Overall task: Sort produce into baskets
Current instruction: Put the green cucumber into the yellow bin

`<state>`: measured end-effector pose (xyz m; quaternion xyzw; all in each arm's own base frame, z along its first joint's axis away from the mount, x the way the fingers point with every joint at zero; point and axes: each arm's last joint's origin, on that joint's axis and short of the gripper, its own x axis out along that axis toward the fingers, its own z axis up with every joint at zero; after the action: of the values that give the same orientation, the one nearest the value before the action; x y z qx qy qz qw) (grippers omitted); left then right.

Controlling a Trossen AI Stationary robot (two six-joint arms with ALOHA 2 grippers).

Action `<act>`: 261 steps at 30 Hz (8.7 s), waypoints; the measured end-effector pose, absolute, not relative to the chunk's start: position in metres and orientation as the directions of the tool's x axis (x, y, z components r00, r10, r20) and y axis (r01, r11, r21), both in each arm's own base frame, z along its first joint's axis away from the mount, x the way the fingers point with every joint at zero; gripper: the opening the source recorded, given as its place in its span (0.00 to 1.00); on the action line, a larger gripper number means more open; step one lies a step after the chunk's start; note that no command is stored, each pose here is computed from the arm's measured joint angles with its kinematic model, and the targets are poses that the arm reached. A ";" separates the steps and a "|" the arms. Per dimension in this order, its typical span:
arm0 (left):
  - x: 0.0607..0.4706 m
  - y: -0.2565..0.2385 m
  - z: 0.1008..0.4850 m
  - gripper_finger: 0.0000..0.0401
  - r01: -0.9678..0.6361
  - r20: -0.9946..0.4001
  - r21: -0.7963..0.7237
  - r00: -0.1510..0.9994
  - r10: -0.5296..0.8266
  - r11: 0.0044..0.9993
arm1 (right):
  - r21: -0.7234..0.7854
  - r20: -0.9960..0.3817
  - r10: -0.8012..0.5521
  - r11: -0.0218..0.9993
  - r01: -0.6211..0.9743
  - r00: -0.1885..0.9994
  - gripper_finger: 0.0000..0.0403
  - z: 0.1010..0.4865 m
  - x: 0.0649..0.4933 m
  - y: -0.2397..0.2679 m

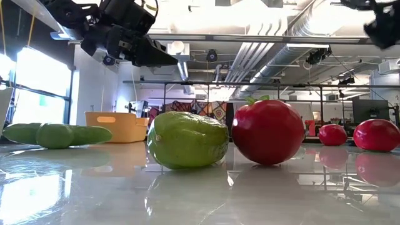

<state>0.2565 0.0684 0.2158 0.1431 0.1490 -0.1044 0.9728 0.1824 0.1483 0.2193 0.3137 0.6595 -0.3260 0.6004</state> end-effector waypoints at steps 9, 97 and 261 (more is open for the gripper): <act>0.250 0.067 0.208 0.00 0.186 -0.216 0.204 0.966 -0.141 0.961 | -0.103 -0.979 -0.201 0.668 0.737 0.044 0.61 0.278 0.195 0.134; 0.225 0.072 0.180 0.02 -0.086 -0.138 0.107 0.985 0.101 0.991 | -0.005 -0.922 -0.066 0.987 0.160 0.382 0.30 0.206 0.296 -0.190; 0.175 0.246 0.183 0.48 -0.892 -0.901 -0.266 0.365 0.235 0.367 | 0.257 -0.431 -0.089 0.942 0.217 0.898 0.62 0.235 0.302 -0.145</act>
<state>0.1748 0.2458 0.1827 -0.4046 0.4054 0.3910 0.7204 0.3024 -0.1450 0.2353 0.1512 0.2115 -0.0795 0.9623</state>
